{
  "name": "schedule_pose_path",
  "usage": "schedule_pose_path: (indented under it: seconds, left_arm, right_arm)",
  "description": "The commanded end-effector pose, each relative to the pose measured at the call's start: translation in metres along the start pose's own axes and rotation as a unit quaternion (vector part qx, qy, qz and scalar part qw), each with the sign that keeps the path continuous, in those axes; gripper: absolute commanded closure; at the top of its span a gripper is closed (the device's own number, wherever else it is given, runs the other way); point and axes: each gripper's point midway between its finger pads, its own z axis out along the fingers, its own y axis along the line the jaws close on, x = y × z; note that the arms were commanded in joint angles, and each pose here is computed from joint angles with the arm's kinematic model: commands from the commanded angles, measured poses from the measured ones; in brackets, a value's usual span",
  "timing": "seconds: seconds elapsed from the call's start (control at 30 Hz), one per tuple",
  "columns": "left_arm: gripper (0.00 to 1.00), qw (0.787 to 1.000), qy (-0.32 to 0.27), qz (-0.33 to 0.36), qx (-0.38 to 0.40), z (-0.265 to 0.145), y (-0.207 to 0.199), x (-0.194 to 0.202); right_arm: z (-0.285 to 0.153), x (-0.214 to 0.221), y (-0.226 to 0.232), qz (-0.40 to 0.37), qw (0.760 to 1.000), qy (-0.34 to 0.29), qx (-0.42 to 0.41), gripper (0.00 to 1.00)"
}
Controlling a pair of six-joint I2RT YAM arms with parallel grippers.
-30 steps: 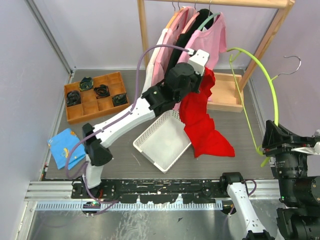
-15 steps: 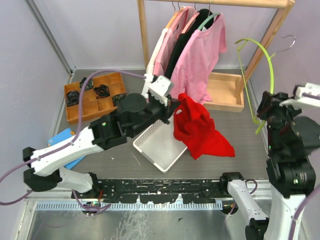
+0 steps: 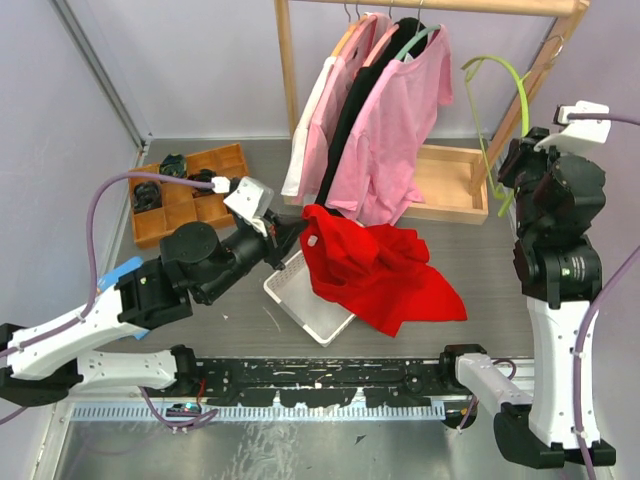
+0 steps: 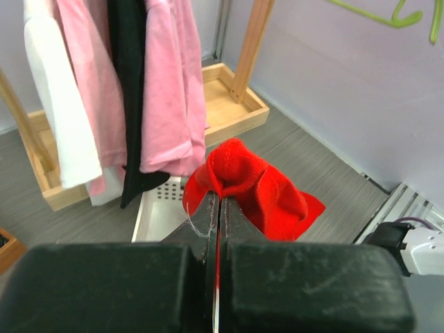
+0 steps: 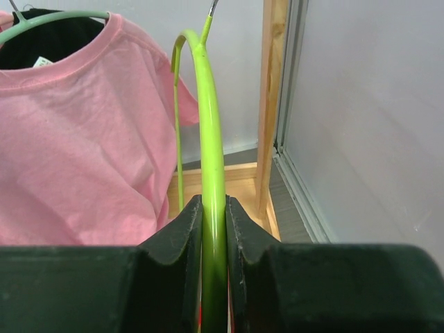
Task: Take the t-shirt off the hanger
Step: Place the hanger on the clothesline.
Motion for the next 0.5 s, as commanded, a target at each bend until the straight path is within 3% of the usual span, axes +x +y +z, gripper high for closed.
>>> schedule_pose_path:
  seconds: [0.0, 0.47]
  left_arm:
    - [1.00, 0.999, -0.031, -0.025, -0.018, -0.007, 0.010, -0.001]
    - [1.00, 0.997, -0.058, -0.048, 0.004, -0.021, 0.012, 0.004]
  right_arm:
    - [0.003, -0.059, 0.008, 0.028, 0.994, -0.104, -0.017, 0.99]
    - [0.048, -0.068, 0.026, 0.025, 0.992, -0.119, -0.030, 0.99]
